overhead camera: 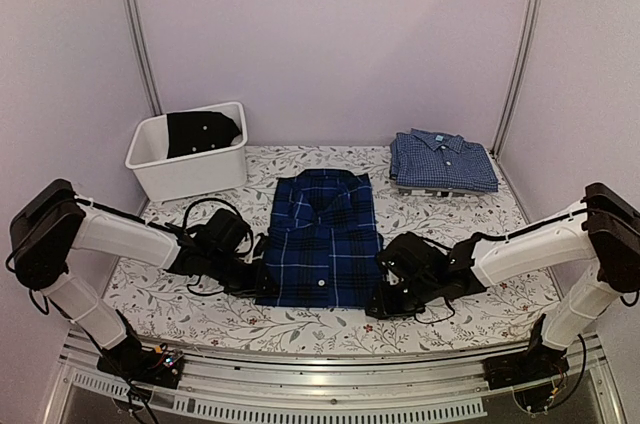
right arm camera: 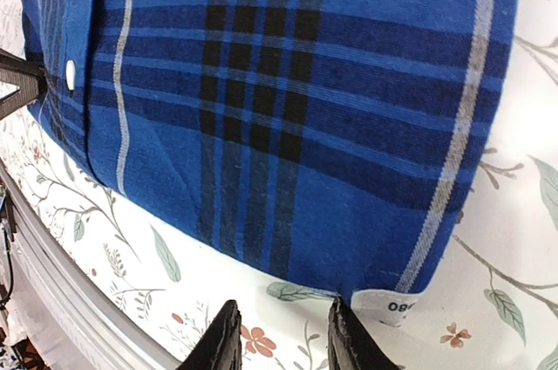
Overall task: Fold and stack the long sleeve shirts
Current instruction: Smooth out the 2/3-rectangle-folded shirt at the center of the board, then pick up the 2/3-rectangle-folded shirt from the center of the board.
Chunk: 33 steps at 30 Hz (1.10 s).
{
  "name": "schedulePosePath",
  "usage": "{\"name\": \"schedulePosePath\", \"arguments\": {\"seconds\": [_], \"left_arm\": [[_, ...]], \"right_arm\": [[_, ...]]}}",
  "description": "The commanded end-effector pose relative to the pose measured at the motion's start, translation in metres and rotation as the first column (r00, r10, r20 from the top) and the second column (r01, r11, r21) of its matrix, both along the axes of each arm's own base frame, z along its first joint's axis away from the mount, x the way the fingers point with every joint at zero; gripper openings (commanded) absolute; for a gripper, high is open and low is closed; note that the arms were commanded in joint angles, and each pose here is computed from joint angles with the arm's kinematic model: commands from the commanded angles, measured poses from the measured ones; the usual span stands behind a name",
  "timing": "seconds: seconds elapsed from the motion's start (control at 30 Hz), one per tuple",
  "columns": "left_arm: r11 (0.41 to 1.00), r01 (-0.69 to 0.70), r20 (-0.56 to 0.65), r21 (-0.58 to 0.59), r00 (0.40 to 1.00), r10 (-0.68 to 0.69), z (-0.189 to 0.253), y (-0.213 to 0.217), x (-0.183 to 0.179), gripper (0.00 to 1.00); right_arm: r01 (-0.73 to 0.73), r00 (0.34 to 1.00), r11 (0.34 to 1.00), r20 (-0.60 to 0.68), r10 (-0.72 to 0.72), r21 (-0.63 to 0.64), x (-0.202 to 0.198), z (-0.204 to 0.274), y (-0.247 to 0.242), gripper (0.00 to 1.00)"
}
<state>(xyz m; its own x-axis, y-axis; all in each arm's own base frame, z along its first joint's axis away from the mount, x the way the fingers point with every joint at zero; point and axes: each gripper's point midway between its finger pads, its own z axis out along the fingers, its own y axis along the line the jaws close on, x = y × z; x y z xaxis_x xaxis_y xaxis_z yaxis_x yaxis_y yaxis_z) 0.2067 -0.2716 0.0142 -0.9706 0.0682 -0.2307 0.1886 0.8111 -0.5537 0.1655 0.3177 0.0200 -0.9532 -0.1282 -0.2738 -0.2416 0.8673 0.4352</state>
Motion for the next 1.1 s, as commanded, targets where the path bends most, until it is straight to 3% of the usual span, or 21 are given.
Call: {"name": "schedulePosePath", "arguments": {"seconds": [0.0,0.37,0.6,1.07], "left_arm": [[0.996,0.006,-0.061,0.090,0.998,0.000,-0.020,0.016,-0.014,0.19],[0.998,-0.015,0.016,0.056,1.000,0.014,0.022,0.023,-0.009,0.24],[0.997,-0.047,-0.011,0.062,0.999,0.048,0.015,0.046,-0.020,0.26],[0.999,-0.044,-0.037,0.027,0.998,0.045,0.000,0.042,-0.024,0.31]], "right_arm": [[0.052,0.998,0.999,-0.026,-0.052,-0.004,-0.001,-0.001,-0.014,0.34],[0.127,0.992,0.990,-0.004,-0.127,0.068,0.008,0.026,-0.033,0.34],[0.124,0.992,0.989,-0.028,-0.122,0.077,0.010,0.015,-0.031,0.33],[0.143,0.989,0.987,-0.054,-0.139,0.074,0.008,-0.003,-0.036,0.32]]}}
